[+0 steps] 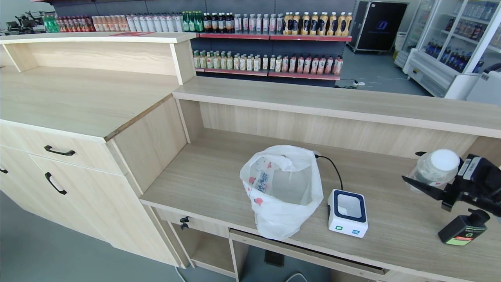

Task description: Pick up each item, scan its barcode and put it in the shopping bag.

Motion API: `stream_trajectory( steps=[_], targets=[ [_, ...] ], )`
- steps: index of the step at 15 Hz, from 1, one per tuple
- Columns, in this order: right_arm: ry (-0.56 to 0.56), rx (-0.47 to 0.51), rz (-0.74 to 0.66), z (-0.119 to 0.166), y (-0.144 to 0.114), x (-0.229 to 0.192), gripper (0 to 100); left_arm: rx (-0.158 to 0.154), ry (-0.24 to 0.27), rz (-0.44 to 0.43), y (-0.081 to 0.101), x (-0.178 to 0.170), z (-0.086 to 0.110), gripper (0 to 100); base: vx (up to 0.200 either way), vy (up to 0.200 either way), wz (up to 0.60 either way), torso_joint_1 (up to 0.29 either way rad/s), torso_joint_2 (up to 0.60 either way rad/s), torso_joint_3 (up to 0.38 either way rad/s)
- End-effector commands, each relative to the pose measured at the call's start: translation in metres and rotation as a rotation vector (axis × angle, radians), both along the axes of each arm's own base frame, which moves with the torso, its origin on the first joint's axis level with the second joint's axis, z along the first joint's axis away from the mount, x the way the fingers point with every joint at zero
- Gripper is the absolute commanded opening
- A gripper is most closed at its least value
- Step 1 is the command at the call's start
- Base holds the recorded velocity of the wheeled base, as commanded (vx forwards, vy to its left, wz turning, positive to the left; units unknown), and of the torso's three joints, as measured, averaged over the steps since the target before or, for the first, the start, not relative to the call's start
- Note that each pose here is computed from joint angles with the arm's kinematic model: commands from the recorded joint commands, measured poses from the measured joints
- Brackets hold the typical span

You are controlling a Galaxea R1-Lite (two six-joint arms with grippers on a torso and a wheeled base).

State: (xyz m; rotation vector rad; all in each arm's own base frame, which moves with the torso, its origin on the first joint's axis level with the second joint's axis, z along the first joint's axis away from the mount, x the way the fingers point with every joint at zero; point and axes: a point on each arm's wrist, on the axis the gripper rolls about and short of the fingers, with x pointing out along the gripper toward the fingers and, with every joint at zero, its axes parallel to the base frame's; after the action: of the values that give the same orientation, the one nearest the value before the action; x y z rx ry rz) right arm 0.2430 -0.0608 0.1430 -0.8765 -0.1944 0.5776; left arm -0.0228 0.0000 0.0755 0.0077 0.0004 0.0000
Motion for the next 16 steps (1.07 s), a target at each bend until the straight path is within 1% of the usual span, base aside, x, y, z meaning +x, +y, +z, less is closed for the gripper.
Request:
stream_trajectory(
  steps=[1, 3, 5, 8, 12, 16],
  targets=[
    [0.024, 0.007, 0.017, -0.007, 0.001, 0.006, 0, 0.0, 0.0, 0.0, 0.0, 0.0, 0.0, 100, 0.0, 0.0, 0.0, 0.0, 0.0, 0.0],
    [0.034, 0.006, 0.033, -0.011, 0.004, 0.008, 0, 0.0, 0.0, 0.0, 0.0, 0.0, 0.0, 100, 0.0, 0.0, 0.0, 0.0, 0.0, 0.0],
    [0.035, -0.016, 0.038, -0.017, 0.003, 0.012, 0, 0.0, 0.0, 0.0, 0.0, 0.0, 0.0, 100, 0.0, 0.0, 0.0, 0.0, 0.0, 0.0],
    [0.064, -0.006, 0.054, -0.027, 0.002, 0.017, 0, 0.0, 0.0, 0.0, 0.0, 0.0, 0.0, 100, 0.0, 0.0, 0.0, 0.0, 0.0, 0.0],
    [0.058, -0.027, 0.071, -0.035, -0.001, 0.028, 0, 0.0, 0.0, 0.0, 0.0, 0.0, 0.0, 100, 0.0, 0.0, 0.0, 0.0, 0.0, 0.0],
    [0.068, -0.039, 0.105, -0.042, 0.007, 0.033, 0, 0.0, 0.0, 0.0, 0.0, 0.0, 0.0, 100, 0.0, 0.0, 0.0, 0.0, 0.0, 0.0]
  ],
)
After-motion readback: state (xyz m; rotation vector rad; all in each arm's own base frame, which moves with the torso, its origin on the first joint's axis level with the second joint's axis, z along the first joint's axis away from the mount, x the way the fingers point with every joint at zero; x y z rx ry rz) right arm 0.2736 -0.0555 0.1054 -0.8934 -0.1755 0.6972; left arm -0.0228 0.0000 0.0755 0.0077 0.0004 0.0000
